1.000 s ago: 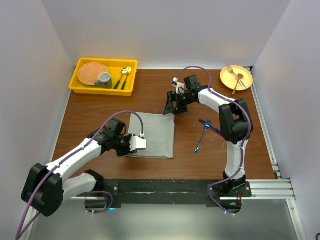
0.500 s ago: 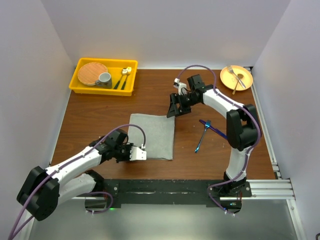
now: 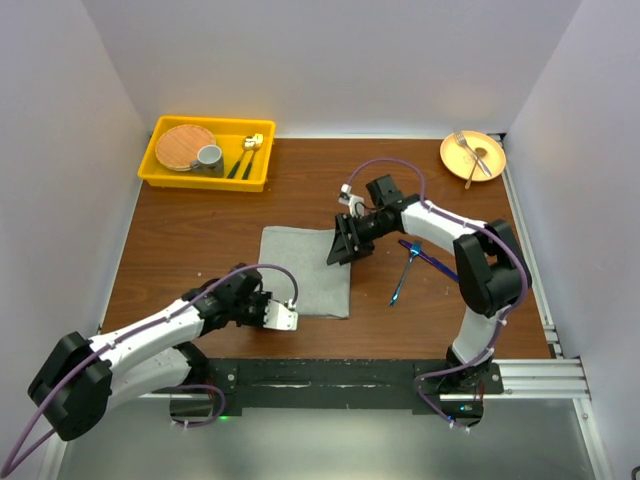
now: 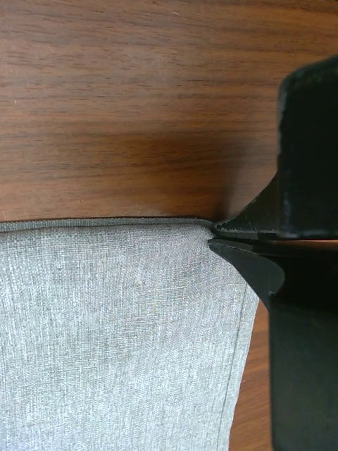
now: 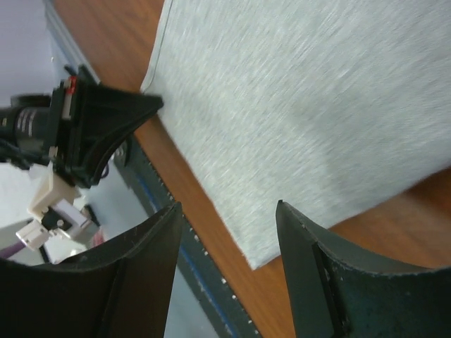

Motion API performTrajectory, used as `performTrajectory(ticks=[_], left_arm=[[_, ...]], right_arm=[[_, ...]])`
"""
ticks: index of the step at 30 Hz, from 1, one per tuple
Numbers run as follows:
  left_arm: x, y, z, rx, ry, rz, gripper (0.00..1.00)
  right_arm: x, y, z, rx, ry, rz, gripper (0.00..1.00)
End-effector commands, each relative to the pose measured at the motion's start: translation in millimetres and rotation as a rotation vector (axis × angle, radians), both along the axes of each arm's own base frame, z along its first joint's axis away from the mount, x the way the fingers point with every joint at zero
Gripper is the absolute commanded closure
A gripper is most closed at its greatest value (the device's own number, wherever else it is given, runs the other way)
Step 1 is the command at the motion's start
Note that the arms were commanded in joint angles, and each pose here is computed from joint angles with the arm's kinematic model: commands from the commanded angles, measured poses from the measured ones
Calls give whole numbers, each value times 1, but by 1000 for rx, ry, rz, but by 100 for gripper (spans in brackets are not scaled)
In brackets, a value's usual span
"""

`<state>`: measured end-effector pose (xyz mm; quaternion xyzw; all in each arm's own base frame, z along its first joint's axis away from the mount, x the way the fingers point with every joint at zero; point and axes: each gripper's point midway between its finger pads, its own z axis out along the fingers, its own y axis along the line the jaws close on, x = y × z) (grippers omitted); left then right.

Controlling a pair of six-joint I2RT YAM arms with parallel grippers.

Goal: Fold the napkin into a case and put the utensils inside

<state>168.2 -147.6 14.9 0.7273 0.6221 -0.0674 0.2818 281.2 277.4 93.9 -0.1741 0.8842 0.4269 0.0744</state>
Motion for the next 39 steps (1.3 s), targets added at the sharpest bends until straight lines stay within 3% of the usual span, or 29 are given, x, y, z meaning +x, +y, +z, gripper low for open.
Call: performTrajectory(ticks=[1, 8, 15, 18, 19, 21, 22, 23, 24, 25, 28, 30, 35, 39], left_arm=[[-23, 17, -22, 83, 68, -49, 100], [-14, 13, -25, 92, 67, -26, 100], [2, 1, -28, 86, 75, 23, 100], [12, -7, -16, 46, 65, 61, 82], [21, -15, -2, 8, 48, 77, 66], [28, -24, 30, -117, 67, 131, 55], [42, -36, 62, -210, 41, 155, 34], [46, -42, 88, -313, 43, 172, 24], [45, -48, 103, -373, 70, 204, 17], [51, -57, 130, -436, 60, 209, 2], [46, -80, 167, -595, 190, 276, 0], [39, -95, 171, -674, 359, 359, 0], [25, -121, 171, -853, 743, 487, 0], [25, -118, 151, -919, 926, 563, 0]], right_arm=[[-18, 9, 0, 56, 34, 2, 41], [1, -1, -44, -72, 51, -24, 44], [60, -31, -54, -157, -26, -126, 47], [74, -29, -31, -121, -78, -94, 45], [73, -25, -21, -89, -89, -75, 43], [66, -14, 23, 28, -129, -41, 27], [63, -10, 40, 66, -137, -54, 23], [60, -9, 75, 125, -236, -59, 13], [58, -9, 89, 152, -255, -73, 9], [57, -8, 105, 181, -301, -79, 4], [37, -6, 127, 232, -257, -100, 2], [17, -3, 120, 260, -134, -129, 2], [-15, 23, 93, 315, -8, -149, 2], [-34, 39, 76, 343, 101, -182, 2]])
